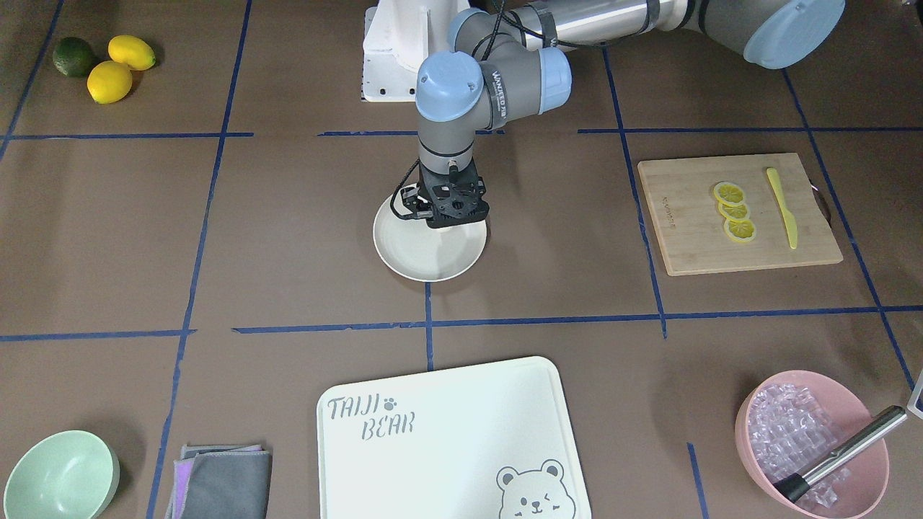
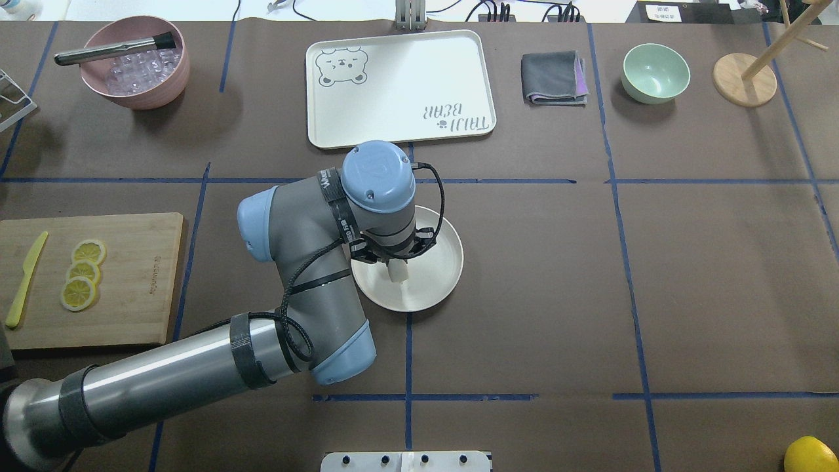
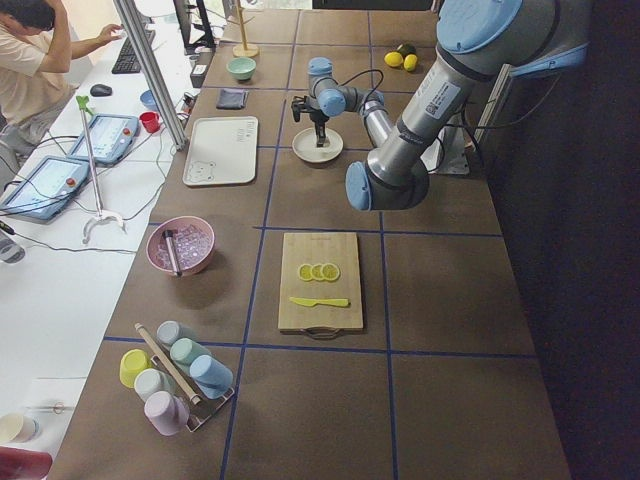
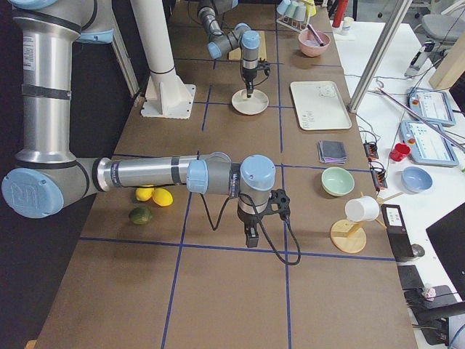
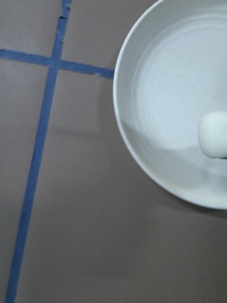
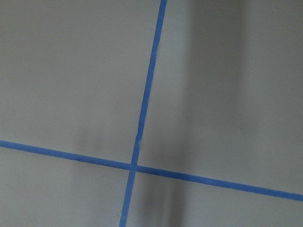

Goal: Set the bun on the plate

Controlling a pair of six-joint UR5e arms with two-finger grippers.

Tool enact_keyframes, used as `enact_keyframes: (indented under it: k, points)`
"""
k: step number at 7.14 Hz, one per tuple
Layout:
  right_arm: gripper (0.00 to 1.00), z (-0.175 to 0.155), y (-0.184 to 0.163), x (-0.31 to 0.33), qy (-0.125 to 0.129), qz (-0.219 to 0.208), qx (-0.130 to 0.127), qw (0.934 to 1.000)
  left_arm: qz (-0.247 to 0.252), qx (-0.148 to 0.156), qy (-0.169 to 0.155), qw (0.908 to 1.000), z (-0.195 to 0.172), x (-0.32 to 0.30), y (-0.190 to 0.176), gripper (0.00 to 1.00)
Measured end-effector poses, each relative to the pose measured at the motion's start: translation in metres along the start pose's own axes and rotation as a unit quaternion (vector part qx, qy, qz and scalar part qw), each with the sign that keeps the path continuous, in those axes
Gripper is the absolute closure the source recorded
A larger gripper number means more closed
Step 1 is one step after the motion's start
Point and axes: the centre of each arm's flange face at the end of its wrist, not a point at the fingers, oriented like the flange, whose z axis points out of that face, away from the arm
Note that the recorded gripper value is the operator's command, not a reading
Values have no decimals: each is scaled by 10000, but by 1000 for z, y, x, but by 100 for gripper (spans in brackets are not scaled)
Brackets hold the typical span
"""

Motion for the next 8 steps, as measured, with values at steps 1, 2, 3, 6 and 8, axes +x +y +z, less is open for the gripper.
enact_keyframes:
  k: [1, 2, 3, 6, 8]
  points:
    - [0, 0, 0, 0, -1, -1, 2, 10000, 30, 27, 17, 10000, 8, 3, 3, 1]
    - [0, 0, 0, 0, -5, -2, 3, 10000, 45, 38, 30, 10000, 11, 3, 4, 0]
    - [0, 0, 0, 0, -4, -3, 5, 10000, 67, 46, 55, 10000, 9, 4, 4, 0]
    - [0, -1, -1, 0, 1, -11, 7, 10000, 351, 72, 8, 9994, -39, -33, -19, 0]
    - [0, 0, -1, 0, 0, -5, -3, 10000, 1012, -26, -154, 9947, -82, -144, -51, 0]
